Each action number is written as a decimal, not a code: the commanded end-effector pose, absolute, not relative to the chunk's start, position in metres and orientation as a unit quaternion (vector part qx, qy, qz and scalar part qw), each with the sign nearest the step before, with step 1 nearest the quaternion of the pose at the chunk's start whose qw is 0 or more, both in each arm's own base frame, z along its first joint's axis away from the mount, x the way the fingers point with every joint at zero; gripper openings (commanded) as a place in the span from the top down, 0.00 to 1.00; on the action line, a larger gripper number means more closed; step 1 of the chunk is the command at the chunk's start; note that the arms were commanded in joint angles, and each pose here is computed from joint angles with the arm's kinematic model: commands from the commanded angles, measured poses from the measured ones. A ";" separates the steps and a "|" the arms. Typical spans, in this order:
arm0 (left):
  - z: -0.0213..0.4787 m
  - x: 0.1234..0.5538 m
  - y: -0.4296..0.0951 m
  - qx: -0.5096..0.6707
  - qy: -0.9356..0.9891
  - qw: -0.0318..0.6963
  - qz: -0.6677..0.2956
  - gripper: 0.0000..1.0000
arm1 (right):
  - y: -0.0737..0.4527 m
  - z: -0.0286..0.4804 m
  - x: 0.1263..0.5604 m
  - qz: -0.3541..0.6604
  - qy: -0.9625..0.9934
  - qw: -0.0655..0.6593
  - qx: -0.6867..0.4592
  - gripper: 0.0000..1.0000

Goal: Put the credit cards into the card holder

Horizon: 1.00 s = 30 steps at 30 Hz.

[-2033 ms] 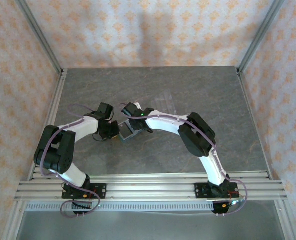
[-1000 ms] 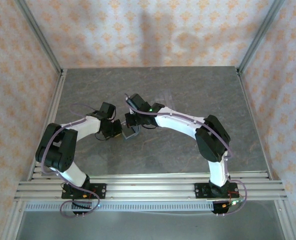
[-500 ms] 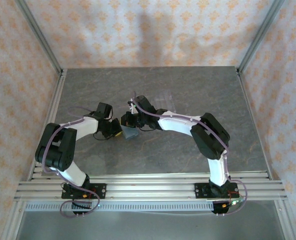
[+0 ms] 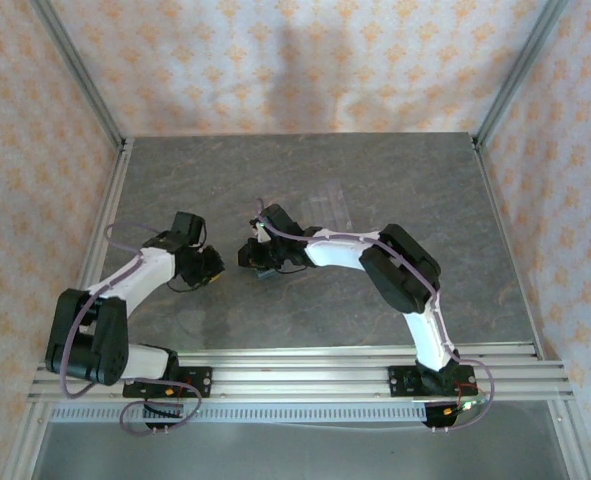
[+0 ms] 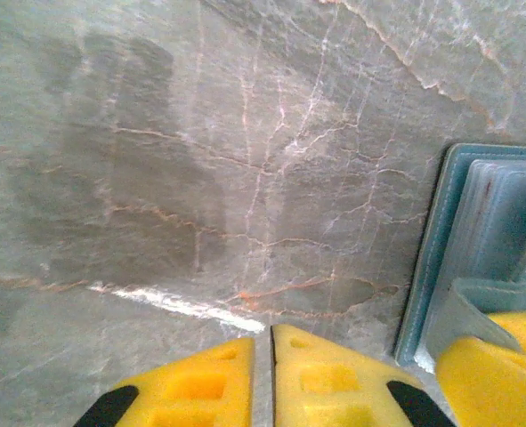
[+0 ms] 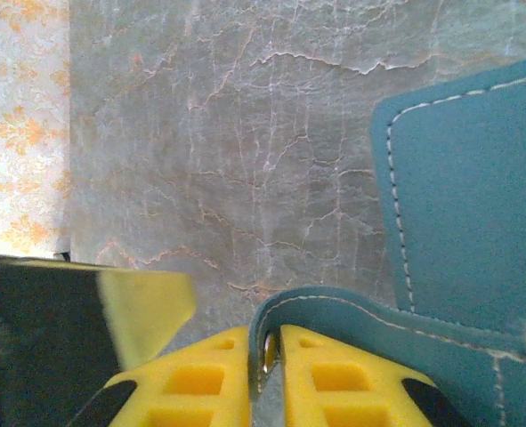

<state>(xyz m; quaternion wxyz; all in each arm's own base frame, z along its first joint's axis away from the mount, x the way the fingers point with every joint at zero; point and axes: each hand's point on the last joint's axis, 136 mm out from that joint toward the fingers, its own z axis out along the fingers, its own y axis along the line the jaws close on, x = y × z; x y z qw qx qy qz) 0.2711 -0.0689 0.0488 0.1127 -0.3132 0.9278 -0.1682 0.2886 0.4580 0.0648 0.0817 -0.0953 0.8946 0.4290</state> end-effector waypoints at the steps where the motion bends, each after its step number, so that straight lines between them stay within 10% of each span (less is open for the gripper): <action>1: 0.052 0.253 -0.050 -0.331 0.929 0.106 -0.129 0.84 | 0.464 0.062 0.291 0.423 0.897 0.085 -0.096 0.81; 19: 0.063 0.259 -0.061 -0.296 0.936 0.110 -0.156 0.79 | 0.416 0.136 0.304 0.433 0.887 0.107 -0.121 0.54; 30: 0.081 0.278 -0.090 -0.244 0.948 0.128 -0.160 0.74 | 0.387 0.081 0.316 0.358 0.923 0.096 -0.103 0.89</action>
